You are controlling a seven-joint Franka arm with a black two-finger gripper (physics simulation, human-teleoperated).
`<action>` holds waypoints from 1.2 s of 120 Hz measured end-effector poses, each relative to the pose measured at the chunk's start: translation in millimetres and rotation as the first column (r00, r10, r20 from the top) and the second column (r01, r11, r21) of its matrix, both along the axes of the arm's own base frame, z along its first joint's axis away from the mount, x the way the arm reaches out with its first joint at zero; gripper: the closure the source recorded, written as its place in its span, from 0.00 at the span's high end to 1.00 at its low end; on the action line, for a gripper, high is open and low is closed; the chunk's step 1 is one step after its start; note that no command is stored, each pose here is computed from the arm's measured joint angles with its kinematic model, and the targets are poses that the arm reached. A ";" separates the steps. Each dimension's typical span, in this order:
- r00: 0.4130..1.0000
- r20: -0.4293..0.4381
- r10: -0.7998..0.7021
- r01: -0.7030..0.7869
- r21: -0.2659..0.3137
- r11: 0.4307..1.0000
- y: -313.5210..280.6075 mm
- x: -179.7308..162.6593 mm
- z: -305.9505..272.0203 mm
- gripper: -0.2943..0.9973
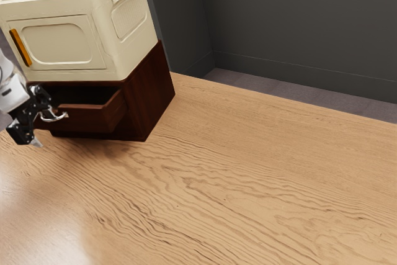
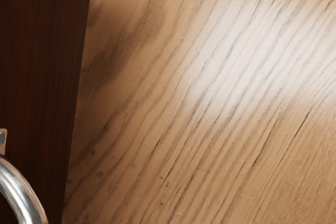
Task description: Pull the drawer handle with one arm to open the drawer
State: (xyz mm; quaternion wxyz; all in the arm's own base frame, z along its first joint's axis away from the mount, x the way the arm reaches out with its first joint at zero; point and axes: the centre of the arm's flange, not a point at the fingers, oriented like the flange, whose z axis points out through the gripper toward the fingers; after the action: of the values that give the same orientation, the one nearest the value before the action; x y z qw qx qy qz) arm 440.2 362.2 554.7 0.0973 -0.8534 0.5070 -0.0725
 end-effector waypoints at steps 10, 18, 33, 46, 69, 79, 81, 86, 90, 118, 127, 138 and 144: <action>1.000 0.001 -0.001 0.001 -0.002 1.000 -3.1 -4.4 0.3 0.77; 1.000 -0.001 -0.004 0.004 -0.001 1.000 -6.6 -7.9 1.3 0.76; 1.000 -0.002 -0.002 0.002 -0.003 1.000 -10.0 -16.9 1.0 0.75; 1.000 -0.006 -0.004 0.004 -0.001 1.000 -13.3 -23.1 1.0 0.75; 1.000 -0.003 -0.012 0.012 -0.002 1.000 -23.9 -33.0 2.4 0.74; 0.999 -0.001 -0.038 0.038 -0.004 0.999 -36.8 -28.4 2.8 0.80; 0.999 0.000 -0.041 0.041 -0.003 0.999 -38.0 -27.9 3.3 0.80; 0.999 0.005 -0.048 0.048 0.003 0.999 -41.3 -27.2 7.7 0.77; 0.998 0.019 -0.053 0.052 0.014 0.999 -44.1 -28.9 17.1 0.77; 0.981 0.151 -0.118 0.101 0.113 0.988 -88.4 -32.8 110.4 0.77; 0.977 0.175 -0.123 0.111 0.075 0.991 -113.7 -21.1 143.1 0.77; 0.971 0.109 -0.211 0.212 0.001 0.977 -192.4 21.4 151.5 0.77; 0.964 0.052 -0.259 0.260 -0.016 0.965 -244.4 51.4 152.5 0.77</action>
State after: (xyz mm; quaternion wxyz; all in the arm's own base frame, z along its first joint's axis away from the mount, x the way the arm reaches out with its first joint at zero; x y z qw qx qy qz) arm 491.7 117.8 707.2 0.0897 -0.7786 0.6110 -0.1117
